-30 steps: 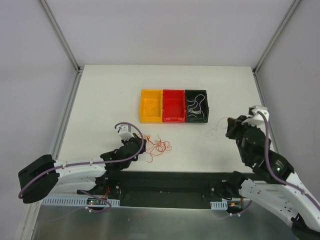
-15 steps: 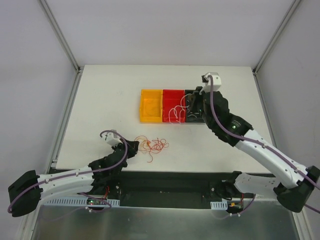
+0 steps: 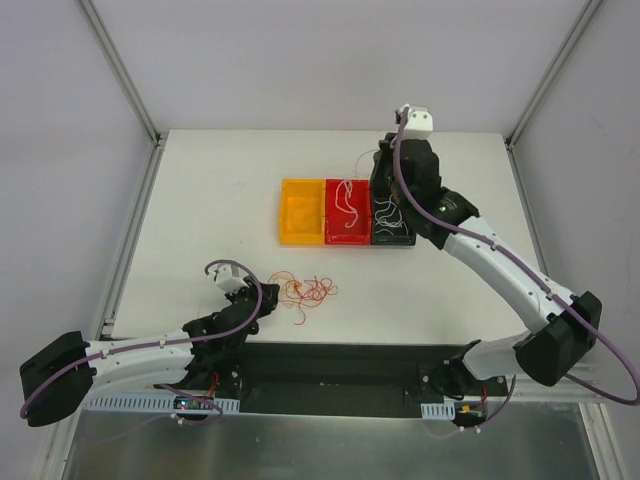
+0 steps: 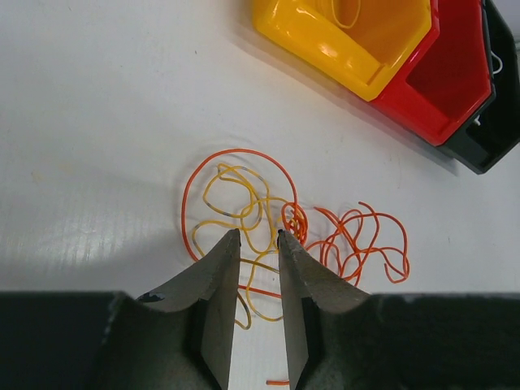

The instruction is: Untangle the cables

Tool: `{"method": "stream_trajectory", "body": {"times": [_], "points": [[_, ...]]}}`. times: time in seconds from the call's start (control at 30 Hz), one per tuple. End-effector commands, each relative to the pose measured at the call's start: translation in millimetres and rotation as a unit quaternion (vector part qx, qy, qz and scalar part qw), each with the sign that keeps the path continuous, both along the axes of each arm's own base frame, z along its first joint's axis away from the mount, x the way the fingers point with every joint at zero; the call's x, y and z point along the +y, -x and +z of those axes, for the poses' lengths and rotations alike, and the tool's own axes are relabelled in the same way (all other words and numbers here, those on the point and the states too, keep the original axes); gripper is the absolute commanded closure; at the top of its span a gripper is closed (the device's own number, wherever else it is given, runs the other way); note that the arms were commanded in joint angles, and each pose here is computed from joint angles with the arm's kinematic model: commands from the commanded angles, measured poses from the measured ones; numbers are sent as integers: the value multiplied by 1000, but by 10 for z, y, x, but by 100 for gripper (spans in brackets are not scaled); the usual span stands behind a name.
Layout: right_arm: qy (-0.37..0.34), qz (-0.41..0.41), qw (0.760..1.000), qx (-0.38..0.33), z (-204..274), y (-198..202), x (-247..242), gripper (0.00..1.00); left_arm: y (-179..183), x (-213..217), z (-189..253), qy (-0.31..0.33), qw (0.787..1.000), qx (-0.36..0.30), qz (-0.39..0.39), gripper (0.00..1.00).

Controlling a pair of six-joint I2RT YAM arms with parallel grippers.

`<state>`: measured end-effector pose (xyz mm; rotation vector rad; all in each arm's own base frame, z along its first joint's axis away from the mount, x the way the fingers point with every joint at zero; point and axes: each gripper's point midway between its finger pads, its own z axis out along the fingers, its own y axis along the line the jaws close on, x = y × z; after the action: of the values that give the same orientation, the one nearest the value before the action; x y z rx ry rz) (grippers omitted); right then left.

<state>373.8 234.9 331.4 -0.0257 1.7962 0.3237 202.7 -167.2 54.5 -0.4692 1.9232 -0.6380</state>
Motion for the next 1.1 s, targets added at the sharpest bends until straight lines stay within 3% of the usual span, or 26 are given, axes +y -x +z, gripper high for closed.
{"method": "stream_trajectory", "body": {"times": [0.0, 0.17, 0.37, 0.6, 0.77, 0.9, 1.07], "points": [[-21, -40, 999, -29, 249, -241, -336, 100, -65, -45, 152, 23, 999, -22, 3, 74], [-9, -56, 998, -10, -20, -538, -584, 100, -71, -57, 161, 23, 999, -25, 1, 69], [12, -64, 997, 32, -728, -792, -719, 100, -73, -72, 171, 22, 999, -27, -2, 67], [78, -105, 987, 90, -1507, -737, -966, 100, -66, -70, 177, 28, 999, -28, -3, 65], [119, -138, 976, 116, -1784, -627, -1168, 100, -69, -75, 164, 23, 999, -27, -5, 64], [187, -192, 952, 151, -1950, -587, -1426, 100, -75, -93, 161, 15, 1000, -23, -7, 62], [240, -202, 940, 136, -1846, -621, -1454, 100, -83, -106, 150, 5, 1000, -16, -7, 55]]}}
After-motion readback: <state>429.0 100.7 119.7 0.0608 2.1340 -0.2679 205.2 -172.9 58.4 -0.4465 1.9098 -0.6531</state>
